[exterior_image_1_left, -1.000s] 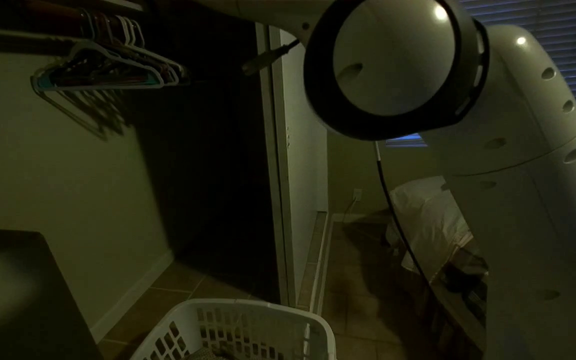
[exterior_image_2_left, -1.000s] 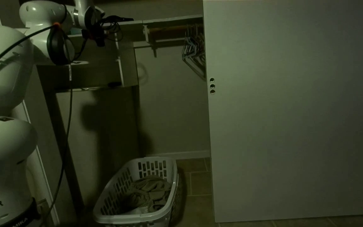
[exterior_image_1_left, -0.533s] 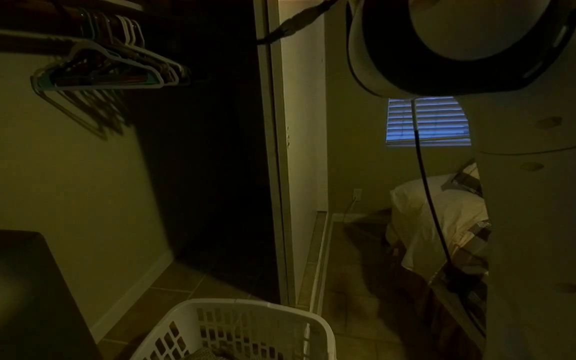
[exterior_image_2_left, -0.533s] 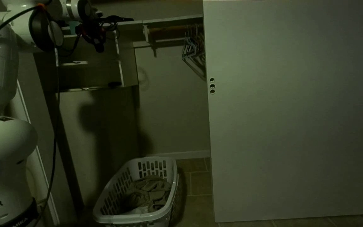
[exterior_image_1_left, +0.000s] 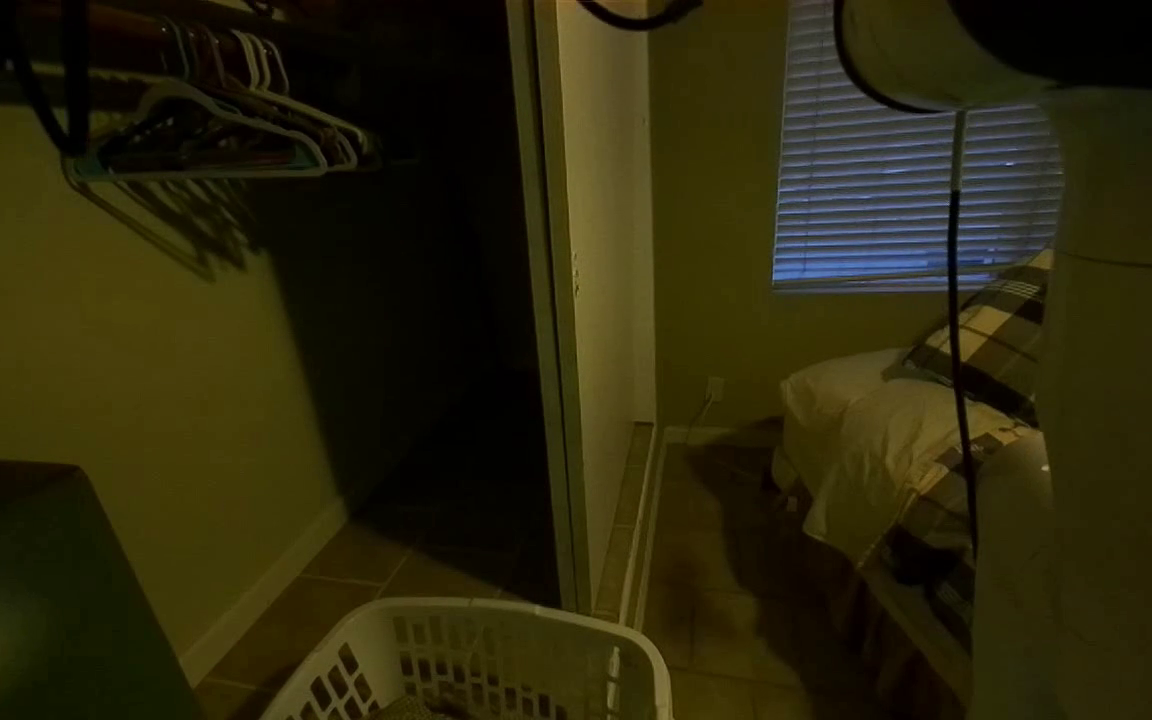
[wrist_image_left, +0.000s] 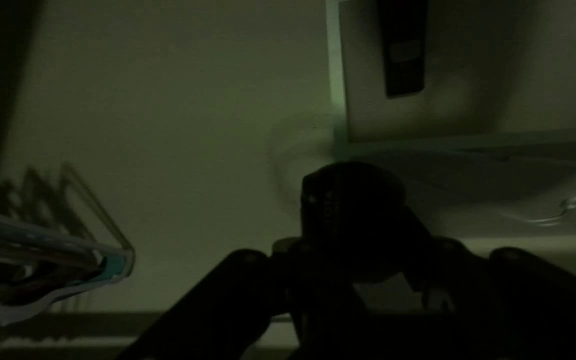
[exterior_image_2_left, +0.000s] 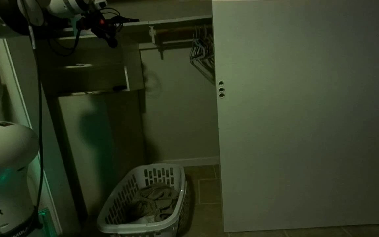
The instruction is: Move the black object to the shelf above the rail in the closet.
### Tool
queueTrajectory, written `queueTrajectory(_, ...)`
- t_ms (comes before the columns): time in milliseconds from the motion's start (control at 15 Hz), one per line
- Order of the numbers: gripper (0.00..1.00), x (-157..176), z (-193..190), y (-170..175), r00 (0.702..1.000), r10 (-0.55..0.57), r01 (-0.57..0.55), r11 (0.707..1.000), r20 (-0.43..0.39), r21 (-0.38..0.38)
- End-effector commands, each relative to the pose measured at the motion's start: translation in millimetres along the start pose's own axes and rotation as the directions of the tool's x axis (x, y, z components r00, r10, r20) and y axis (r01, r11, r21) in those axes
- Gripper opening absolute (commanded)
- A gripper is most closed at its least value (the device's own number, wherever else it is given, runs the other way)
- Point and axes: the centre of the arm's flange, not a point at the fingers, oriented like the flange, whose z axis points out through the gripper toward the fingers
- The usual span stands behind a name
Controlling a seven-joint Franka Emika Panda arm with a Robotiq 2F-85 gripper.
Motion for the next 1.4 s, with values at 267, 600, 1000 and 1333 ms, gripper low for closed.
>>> queueTrajectory(267, 0.15, 13, -54, 2, 0.938, -0.085, 0.011, 0.976, -0.336, -0.218)
queueTrajectory(600, 0.15, 42, -56, -10, 0.848, -0.206, 0.147, 0.977, -0.488, -0.157)
queueTrajectory(1000, 0.15, 69, -28, -21, 0.785, -0.24, 0.281, 0.959, -0.57, -0.017)
queueTrajectory(1333, 0.15, 87, -7, -30, 0.761, -0.283, 0.372, 0.927, -0.584, 0.036)
